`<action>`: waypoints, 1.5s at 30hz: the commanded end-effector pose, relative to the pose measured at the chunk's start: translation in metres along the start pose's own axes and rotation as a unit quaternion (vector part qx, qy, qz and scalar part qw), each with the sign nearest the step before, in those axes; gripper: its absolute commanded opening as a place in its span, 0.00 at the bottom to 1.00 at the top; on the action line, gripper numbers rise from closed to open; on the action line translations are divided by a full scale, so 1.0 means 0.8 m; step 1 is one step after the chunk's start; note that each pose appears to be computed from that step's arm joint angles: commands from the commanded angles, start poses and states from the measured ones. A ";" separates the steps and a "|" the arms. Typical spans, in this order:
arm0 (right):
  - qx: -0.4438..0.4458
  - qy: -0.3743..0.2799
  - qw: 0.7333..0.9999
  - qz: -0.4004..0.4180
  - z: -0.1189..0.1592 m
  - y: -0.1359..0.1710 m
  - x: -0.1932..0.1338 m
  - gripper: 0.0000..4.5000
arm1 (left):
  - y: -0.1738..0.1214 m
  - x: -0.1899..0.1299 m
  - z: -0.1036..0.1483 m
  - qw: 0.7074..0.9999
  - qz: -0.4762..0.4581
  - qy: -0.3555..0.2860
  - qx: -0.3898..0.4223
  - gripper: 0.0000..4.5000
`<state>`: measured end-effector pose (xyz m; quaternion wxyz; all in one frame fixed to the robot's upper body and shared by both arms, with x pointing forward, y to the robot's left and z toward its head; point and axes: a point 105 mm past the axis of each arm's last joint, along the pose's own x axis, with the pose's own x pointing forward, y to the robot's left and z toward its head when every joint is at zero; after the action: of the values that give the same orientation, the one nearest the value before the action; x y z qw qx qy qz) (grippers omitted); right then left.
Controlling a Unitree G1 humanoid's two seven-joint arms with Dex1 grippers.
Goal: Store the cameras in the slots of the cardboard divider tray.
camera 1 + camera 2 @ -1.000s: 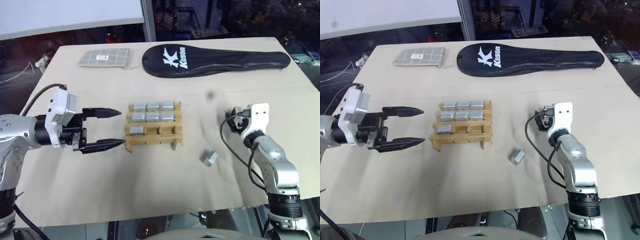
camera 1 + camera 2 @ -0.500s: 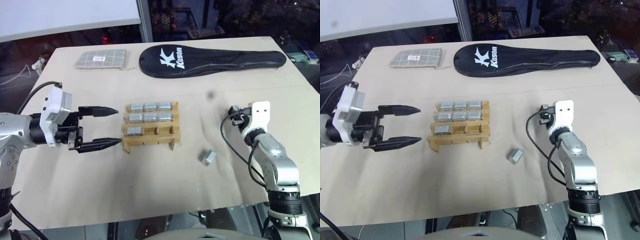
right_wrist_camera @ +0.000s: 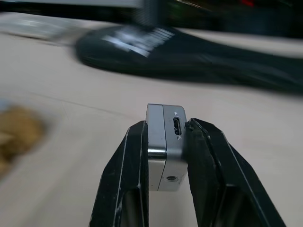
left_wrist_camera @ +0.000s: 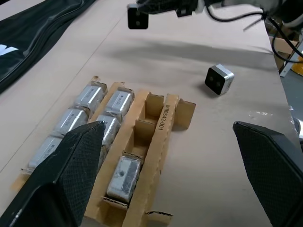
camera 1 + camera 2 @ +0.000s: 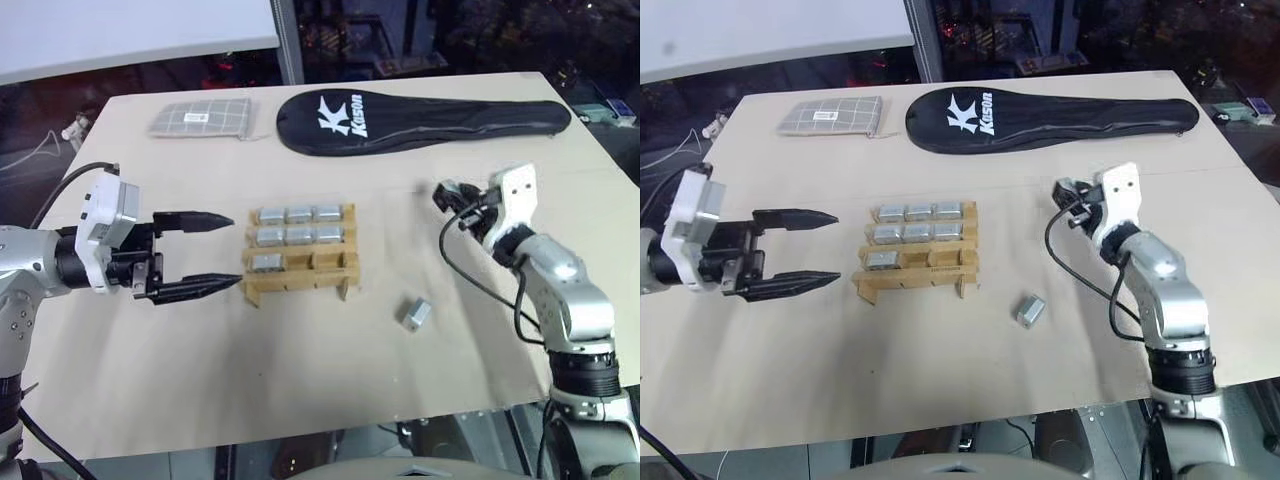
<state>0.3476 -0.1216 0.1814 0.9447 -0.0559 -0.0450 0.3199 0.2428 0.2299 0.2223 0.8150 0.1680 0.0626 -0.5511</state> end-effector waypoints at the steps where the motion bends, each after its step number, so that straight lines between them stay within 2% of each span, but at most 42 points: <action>1: -0.030 -0.062 0.988 0.140 0.045 0.048 0.018 0.13 | 0.006 -0.012 0.013 0.999 0.016 0.002 0.027 1.00; 5: -0.077 -0.090 0.960 0.253 0.063 0.089 0.044 0.13 | 0.009 -0.021 0.011 0.999 0.029 0.008 0.028 1.00; 11: -0.151 -0.118 0.913 0.359 0.070 0.140 0.082 0.13 | 0.007 -0.041 0.006 0.997 0.063 0.025 0.028 1.00; 14: -0.165 -0.126 0.899 0.386 0.067 0.161 0.096 0.13 | 0.002 -0.051 -0.001 0.996 0.080 0.031 0.021 1.00; 18: -0.166 -0.132 0.898 0.385 0.064 0.167 0.106 0.13 | -0.007 -0.057 -0.005 0.995 0.091 0.033 0.014 1.00; 25: -0.157 -0.095 0.886 0.427 0.041 0.165 0.080 0.13 | -0.011 -0.060 -0.012 0.995 0.096 0.034 0.007 1.00; 28: -0.136 -0.061 0.879 0.453 0.031 0.165 0.060 0.33 | -0.008 -0.060 -0.014 0.995 0.092 0.033 0.005 1.00; 33: -0.119 -0.001 0.864 0.490 0.020 0.163 0.020 0.81 | -0.004 -0.058 -0.016 0.996 0.085 0.031 0.004 1.00; 35: -0.114 0.015 0.871 0.478 0.017 0.153 0.007 0.99 | -0.003 -0.056 -0.016 0.996 0.079 0.028 0.004 1.00; 40: -0.124 0.073 0.874 0.465 0.012 0.115 -0.045 0.99 | -0.003 -0.050 -0.016 0.998 0.066 0.024 0.001 1.00; 45: -0.183 0.162 0.838 0.488 -0.006 0.080 -0.083 0.99 | 0.002 -0.045 -0.017 0.998 0.057 0.022 0.001 1.00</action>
<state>0.2635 -0.1137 0.1594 0.6585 -0.2710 0.1016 0.6947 0.2313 0.2679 0.2117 0.8481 0.1647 0.0821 -0.4968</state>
